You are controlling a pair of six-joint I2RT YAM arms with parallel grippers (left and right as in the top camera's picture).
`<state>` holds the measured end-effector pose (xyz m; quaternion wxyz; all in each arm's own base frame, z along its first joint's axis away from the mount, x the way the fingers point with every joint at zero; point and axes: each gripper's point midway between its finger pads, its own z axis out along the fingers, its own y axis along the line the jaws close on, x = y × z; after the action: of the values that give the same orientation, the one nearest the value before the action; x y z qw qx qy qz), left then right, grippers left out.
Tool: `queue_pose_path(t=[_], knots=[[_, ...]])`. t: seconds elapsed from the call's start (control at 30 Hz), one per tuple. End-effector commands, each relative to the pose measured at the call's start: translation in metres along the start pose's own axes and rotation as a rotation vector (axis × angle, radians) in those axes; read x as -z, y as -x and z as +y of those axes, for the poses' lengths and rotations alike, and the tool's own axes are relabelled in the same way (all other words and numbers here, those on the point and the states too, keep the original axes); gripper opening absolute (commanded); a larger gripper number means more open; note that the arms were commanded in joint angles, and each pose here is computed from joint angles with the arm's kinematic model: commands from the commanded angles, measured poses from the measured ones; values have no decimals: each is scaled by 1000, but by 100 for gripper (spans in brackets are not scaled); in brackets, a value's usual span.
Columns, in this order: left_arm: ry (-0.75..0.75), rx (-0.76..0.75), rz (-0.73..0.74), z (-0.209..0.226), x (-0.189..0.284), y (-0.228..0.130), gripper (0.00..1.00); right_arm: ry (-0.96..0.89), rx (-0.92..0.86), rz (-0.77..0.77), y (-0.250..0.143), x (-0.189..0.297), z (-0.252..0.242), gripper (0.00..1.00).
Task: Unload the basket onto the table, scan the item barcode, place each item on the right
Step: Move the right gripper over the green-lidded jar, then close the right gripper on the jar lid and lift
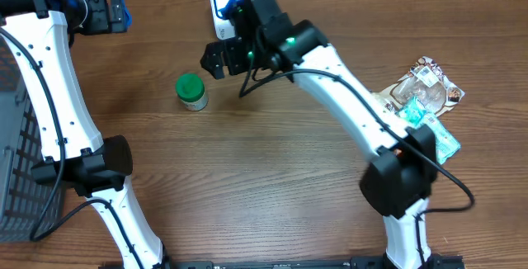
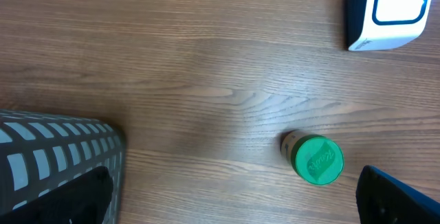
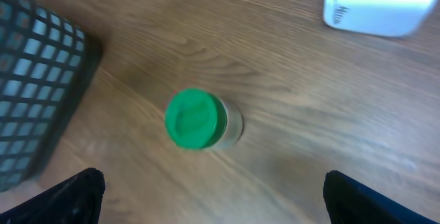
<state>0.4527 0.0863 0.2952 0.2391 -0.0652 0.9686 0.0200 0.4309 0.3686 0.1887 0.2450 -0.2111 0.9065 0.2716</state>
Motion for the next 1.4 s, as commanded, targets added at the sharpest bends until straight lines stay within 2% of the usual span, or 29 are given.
queue_pose_path(t=[0.0, 0.27, 0.47, 0.7, 1.07, 1.2, 1.37], knots=[[1, -20, -36, -4, 16, 2, 100, -1, 118, 8, -6, -32, 11, 100], [0, -20, -36, -4, 16, 2, 100, -12, 222, -5, -22, -89, 31, 100], [0, -20, -36, -4, 16, 2, 100, 7, 255, -51, -20, -107, 46, 100], [2, -18, -36, -3, 16, 2, 100, -122, 259, -81, -19, -125, 20, 100], [-4, -28, -36, -8, 16, 2, 99, -76, 310, -33, -39, -146, 29, 100], [-5, -30, -36, -9, 16, 2, 100, -60, 359, -25, -44, -147, 37, 92], [-4, -29, -36, -9, 16, 2, 100, -64, 358, -20, -45, -147, 36, 73]])
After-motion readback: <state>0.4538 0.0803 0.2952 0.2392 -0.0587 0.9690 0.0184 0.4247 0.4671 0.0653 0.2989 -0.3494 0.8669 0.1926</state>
